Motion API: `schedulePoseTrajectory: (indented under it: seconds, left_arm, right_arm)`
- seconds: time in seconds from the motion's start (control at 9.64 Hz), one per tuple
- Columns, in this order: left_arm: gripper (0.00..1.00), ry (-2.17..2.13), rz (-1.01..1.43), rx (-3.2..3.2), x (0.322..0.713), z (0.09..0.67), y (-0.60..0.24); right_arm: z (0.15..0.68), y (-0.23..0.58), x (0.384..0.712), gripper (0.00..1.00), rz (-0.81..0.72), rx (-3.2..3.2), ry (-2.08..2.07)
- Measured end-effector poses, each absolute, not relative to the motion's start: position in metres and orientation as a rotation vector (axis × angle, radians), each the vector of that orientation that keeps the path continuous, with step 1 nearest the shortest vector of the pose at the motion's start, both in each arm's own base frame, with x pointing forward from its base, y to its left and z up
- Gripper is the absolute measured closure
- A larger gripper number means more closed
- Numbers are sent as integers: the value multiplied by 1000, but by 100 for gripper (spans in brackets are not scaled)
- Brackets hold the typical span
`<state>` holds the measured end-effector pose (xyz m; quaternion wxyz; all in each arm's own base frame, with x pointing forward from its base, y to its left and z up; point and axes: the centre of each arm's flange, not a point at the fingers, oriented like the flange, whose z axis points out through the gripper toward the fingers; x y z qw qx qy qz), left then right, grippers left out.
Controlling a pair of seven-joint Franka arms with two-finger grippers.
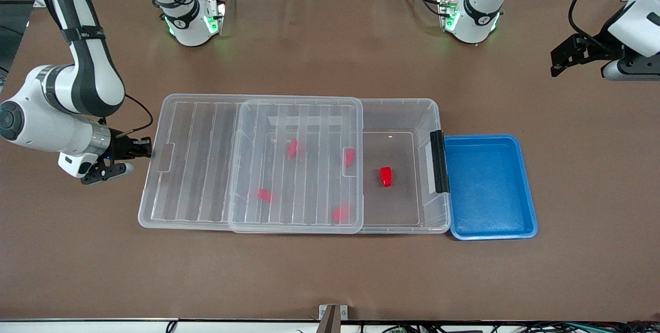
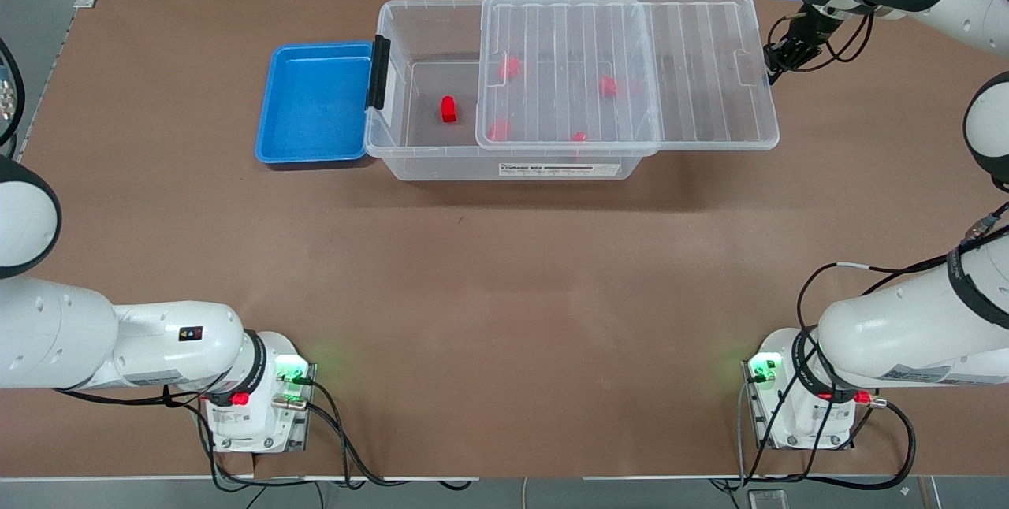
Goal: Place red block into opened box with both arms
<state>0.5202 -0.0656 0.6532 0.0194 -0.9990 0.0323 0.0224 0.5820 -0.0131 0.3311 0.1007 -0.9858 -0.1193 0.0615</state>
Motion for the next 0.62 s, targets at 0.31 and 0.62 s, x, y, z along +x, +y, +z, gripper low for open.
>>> schedulePoseTrajectory:
  seconds: [0.31,0.62]
  left_arm:
    - [0,79,59,-3100,523,656,-57]
    - [0,79,7,-3103,522,672,-58]
  right_arm:
    - [331,6,582,99,177,-2856,-335]
    - [330,27,581,99,181,-2811,-328]
